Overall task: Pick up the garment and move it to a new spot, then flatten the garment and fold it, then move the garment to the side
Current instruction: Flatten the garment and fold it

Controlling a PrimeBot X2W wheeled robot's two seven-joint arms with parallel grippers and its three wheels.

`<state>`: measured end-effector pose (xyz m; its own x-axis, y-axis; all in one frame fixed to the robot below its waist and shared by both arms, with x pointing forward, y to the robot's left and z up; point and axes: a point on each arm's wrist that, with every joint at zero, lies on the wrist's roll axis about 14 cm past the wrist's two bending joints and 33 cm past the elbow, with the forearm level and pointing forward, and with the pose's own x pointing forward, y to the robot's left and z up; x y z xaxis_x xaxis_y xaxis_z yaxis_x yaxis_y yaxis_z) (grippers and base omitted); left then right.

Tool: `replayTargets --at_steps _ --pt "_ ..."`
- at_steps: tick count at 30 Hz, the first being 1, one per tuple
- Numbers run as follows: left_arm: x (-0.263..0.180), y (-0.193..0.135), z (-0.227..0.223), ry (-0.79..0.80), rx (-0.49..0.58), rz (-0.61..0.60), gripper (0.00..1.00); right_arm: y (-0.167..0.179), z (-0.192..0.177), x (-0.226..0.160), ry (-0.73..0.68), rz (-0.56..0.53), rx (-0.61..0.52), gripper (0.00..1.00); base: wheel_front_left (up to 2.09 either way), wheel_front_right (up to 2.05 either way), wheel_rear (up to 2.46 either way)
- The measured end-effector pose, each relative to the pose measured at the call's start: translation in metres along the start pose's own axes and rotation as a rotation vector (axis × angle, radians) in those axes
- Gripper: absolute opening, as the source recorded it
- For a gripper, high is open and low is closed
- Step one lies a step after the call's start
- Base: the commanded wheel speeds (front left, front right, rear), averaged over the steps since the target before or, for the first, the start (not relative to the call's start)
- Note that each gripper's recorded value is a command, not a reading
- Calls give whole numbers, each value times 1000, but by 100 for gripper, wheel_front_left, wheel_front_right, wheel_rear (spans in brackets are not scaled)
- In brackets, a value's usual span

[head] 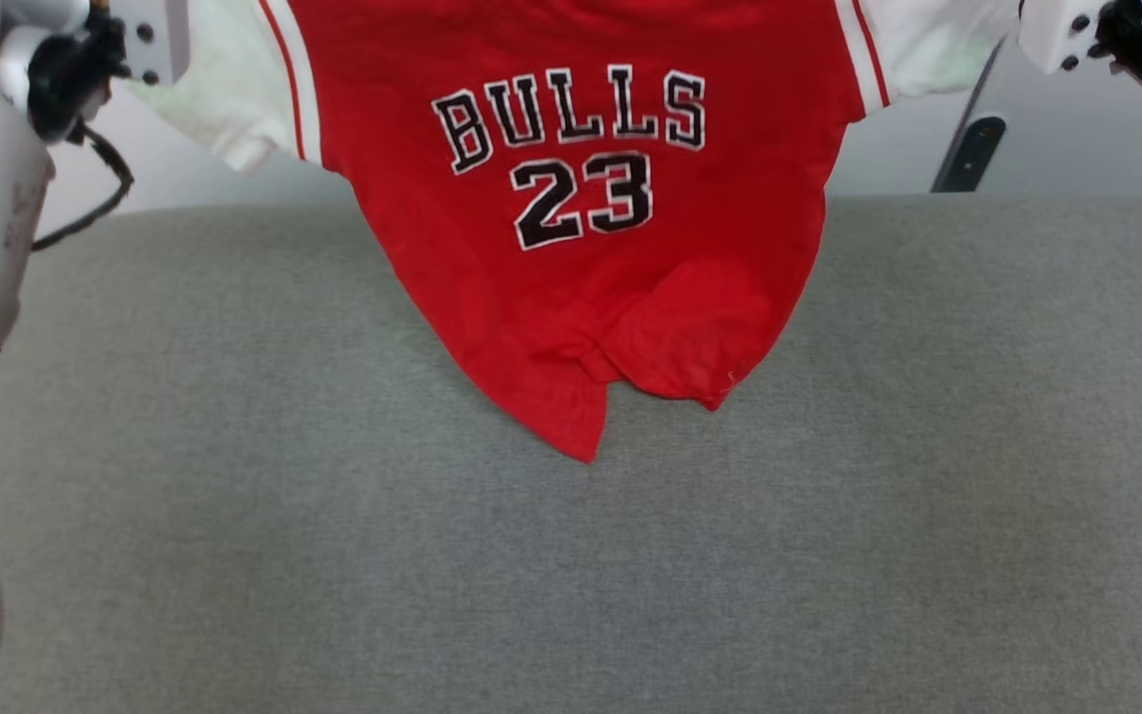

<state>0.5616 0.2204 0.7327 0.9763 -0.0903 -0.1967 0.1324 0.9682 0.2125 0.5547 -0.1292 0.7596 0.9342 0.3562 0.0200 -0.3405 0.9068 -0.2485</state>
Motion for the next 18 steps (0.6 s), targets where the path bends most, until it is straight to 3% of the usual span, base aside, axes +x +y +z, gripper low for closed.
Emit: replayTargets --at_steps 4,10,18 --pt "12 -3 1 8 0 -3 0 -4 -9 6 31 -3 14 0 0 0 0" --pt "41 -3 15 -25 41 14 0 -20 -5 29 -30 -36 -18 0 0 0 0" --pt "85 -10 94 -324 149 38 0 -68 13 72 -260 -159 -136 0 0 0 0"
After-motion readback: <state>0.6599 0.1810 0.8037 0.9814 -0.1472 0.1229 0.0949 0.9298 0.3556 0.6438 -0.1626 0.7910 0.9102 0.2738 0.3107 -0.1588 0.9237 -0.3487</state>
